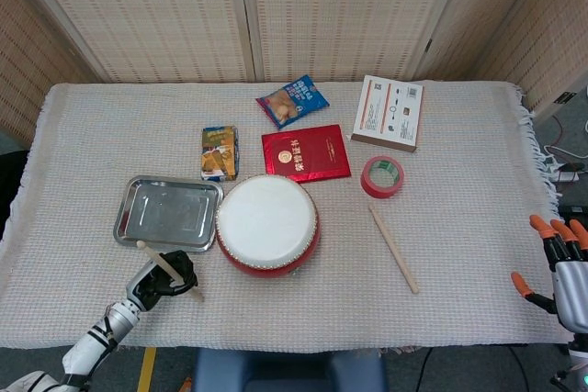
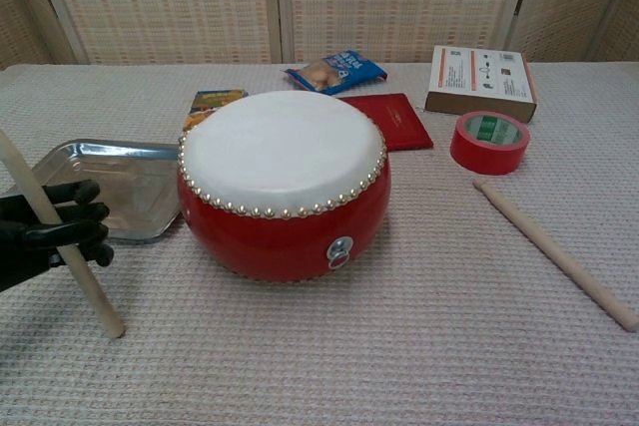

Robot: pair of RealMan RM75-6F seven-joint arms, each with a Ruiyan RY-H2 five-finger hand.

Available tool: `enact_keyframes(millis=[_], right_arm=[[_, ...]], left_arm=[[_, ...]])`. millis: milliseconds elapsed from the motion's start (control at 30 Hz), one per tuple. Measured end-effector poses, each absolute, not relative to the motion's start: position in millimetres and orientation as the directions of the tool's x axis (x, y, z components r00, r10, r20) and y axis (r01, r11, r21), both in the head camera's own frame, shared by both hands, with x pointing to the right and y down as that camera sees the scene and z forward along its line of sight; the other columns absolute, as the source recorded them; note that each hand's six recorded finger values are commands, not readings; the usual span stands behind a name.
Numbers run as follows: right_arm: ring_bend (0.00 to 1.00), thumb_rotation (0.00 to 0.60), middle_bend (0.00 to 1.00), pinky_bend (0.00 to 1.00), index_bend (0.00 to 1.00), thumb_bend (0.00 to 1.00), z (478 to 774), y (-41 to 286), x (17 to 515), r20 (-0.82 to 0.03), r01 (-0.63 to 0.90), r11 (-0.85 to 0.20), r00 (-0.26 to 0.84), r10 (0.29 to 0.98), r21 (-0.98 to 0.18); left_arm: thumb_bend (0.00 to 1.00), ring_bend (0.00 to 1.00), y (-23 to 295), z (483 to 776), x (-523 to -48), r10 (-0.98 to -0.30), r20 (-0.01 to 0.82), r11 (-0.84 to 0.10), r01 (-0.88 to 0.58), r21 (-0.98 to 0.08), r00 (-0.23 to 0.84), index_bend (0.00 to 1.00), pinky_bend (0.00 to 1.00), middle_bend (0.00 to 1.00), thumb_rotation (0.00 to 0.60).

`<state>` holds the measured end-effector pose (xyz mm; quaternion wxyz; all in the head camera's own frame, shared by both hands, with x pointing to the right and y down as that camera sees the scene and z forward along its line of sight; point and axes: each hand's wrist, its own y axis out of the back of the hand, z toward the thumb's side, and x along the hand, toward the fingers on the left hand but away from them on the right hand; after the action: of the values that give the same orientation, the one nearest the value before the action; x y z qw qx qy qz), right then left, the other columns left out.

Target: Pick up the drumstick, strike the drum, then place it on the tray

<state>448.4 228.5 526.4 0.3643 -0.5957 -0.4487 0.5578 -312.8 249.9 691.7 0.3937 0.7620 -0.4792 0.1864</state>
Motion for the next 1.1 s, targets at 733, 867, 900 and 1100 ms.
enact_keyframes(millis=[733, 867, 900, 1100], right_arm=[[0.00, 0.600, 0.17, 0.01, 0.07, 0.25, 524.0, 229.5, 448.4, -0.330, 0.124, -0.324, -0.027, 0.944, -0.938], [0.00, 0.600, 0.17, 0.01, 0.07, 0.25, 523.4, 229.4, 448.5, -0.326, 0.124, -0.321, -0.027, 0.945, -0.939], [0.00, 0.600, 0.17, 0.01, 0.07, 0.25, 523.3, 229.5, 448.5, -0.326, 0.124, -0.320, -0.027, 0.945, -0.939], [0.00, 0.600, 0.17, 0.01, 0.07, 0.25, 522.8, 229.5, 447.6, -0.325, 0.125, -0.320, -0.024, 0.945, -0.939]], left_arm=[[0.25, 0.68, 274.1, 701.6, -299.1, -0.554, 0.686, -0.347, -0.880, 0.325, 0.472, 0.73, 0.60, 0.76, 0.600], [0.25, 0.69, 280.0, 704.4, -297.6, -0.550, 0.691, -0.359, -0.880, 0.312, 0.470, 0.75, 0.60, 0.76, 0.600], [0.25, 0.69, 281.4, 705.1, -297.2, -0.549, 0.692, -0.361, -0.880, 0.310, 0.469, 0.76, 0.60, 0.76, 0.600], [0.25, 0.72, 289.4, 711.6, -294.7, -0.538, 0.703, -0.374, -0.879, 0.296, 0.466, 0.80, 0.61, 0.79, 0.600]])
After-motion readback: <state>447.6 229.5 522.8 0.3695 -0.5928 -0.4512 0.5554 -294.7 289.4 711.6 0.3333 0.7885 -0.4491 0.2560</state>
